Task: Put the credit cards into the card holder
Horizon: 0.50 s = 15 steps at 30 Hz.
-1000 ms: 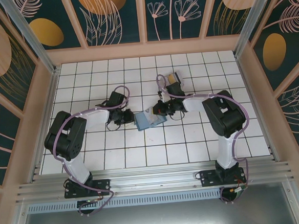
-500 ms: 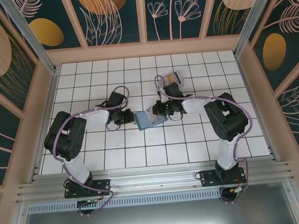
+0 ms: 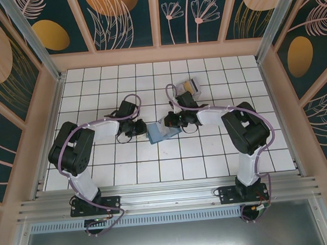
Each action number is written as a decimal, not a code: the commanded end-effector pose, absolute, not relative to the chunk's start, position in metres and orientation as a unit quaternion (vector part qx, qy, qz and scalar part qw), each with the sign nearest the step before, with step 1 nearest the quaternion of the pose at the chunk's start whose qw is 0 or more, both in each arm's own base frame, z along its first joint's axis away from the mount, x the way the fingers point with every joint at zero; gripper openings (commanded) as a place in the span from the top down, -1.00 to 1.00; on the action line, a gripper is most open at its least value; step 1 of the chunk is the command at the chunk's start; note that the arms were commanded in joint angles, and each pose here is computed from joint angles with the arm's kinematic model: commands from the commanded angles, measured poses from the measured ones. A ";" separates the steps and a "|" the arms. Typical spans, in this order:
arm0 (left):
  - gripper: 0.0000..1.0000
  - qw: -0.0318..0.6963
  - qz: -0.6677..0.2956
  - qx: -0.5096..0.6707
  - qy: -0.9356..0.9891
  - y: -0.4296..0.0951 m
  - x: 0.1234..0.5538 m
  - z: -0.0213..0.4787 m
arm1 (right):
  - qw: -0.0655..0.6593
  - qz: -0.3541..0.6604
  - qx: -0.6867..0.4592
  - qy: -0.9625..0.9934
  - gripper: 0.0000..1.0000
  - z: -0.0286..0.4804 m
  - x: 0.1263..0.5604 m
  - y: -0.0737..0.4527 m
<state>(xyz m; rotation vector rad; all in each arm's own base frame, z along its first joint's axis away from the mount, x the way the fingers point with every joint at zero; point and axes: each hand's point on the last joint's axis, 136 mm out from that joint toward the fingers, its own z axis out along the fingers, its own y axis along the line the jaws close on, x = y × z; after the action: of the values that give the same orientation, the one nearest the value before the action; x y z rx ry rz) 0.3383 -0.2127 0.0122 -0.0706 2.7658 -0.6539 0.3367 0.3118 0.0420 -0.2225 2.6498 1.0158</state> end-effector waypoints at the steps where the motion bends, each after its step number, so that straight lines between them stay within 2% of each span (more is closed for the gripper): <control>1: 0.59 0.099 -0.238 -0.010 0.966 -0.227 0.315 -0.020 | 0.107 0.313 -0.087 0.940 0.98 0.016 0.308 0.302; 15: 0.61 0.092 -0.224 -0.017 0.970 -0.222 0.313 -0.028 | 0.126 0.301 -0.074 0.942 0.98 0.026 0.315 0.281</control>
<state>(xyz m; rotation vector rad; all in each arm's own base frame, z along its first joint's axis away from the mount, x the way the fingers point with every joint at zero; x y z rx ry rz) 0.3386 -0.2126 0.0106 -0.0762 2.7680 -0.6524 0.3285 0.3032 0.0424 -0.2402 2.6557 0.9756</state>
